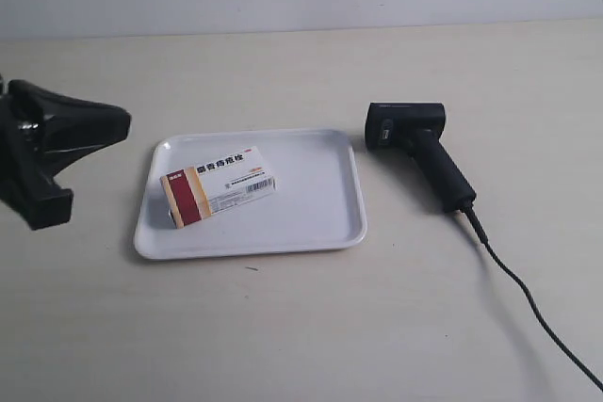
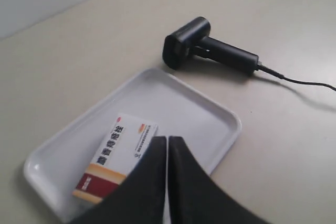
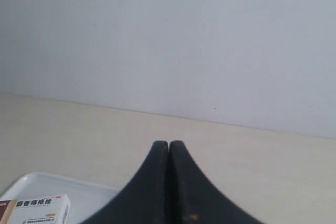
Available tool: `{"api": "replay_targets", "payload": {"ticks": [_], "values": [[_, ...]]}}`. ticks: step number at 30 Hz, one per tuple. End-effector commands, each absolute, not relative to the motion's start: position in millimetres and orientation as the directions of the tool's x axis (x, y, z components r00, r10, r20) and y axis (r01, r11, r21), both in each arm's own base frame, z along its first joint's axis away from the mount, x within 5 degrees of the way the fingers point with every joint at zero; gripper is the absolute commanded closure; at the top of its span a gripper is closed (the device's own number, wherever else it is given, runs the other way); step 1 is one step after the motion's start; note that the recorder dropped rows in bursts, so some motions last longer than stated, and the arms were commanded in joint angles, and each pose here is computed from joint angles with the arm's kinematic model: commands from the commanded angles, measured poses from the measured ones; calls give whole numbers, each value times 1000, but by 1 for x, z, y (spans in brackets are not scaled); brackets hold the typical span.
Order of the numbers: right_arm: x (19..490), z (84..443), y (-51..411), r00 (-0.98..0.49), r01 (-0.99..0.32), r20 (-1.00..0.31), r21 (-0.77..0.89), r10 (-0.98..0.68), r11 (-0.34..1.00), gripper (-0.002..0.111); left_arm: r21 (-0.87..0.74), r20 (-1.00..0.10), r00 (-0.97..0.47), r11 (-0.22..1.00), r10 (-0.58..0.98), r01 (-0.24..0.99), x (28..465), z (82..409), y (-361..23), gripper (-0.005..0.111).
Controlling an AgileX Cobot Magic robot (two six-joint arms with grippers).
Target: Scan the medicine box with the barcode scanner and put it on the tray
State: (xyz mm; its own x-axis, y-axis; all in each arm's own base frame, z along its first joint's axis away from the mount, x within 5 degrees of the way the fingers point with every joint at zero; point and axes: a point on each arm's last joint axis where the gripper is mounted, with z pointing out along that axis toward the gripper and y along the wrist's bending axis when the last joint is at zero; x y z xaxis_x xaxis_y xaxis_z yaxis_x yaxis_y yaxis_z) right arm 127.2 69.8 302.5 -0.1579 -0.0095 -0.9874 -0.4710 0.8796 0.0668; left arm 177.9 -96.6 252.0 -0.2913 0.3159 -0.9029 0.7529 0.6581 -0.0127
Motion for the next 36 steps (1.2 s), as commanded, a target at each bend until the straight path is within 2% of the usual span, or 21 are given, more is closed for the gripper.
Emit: {"api": "replay_targets", "payload": {"ticks": [1,3,6,11,15,18,23,28,31,36], "values": [[114,307,64,-116,-486,-993,82,28,870,108,-28,-937,-295,797,190,603,141,245,-72,104],[110,310,62,-96,-488,-995,81,39,869,108,-52,-958,-264,836,113,547,122,244,-62,104],[107,312,60,-81,-488,-996,81,48,869,108,-76,-980,-197,841,37,536,98,243,-55,104],[105,313,59,-70,-489,-996,81,53,869,108,14,-998,-45,793,52,609,70,241,-55,104],[106,313,59,-69,-484,-996,81,54,871,108,151,-988,76,779,132,609,59,244,-52,104],[106,314,57,-65,-469,-996,80,56,880,108,211,-977,116,835,176,508,60,246,-43,104],[106,314,58,-65,-470,-996,80,56,879,108,118,-989,106,973,99,200,60,239,-14,104],[106,314,58,-65,-470,-996,80,56,879,108,115,-986,118,993,117,-23,54,225,-1,104],[106,314,58,-65,-470,-996,80,56,879,108,111,-988,103,992,117,-63,55,220,1,104],[106,314,58,-65,-470,-996,80,56,879,108,115,-989,87,993,118,-34,56,214,-1,104]]}}
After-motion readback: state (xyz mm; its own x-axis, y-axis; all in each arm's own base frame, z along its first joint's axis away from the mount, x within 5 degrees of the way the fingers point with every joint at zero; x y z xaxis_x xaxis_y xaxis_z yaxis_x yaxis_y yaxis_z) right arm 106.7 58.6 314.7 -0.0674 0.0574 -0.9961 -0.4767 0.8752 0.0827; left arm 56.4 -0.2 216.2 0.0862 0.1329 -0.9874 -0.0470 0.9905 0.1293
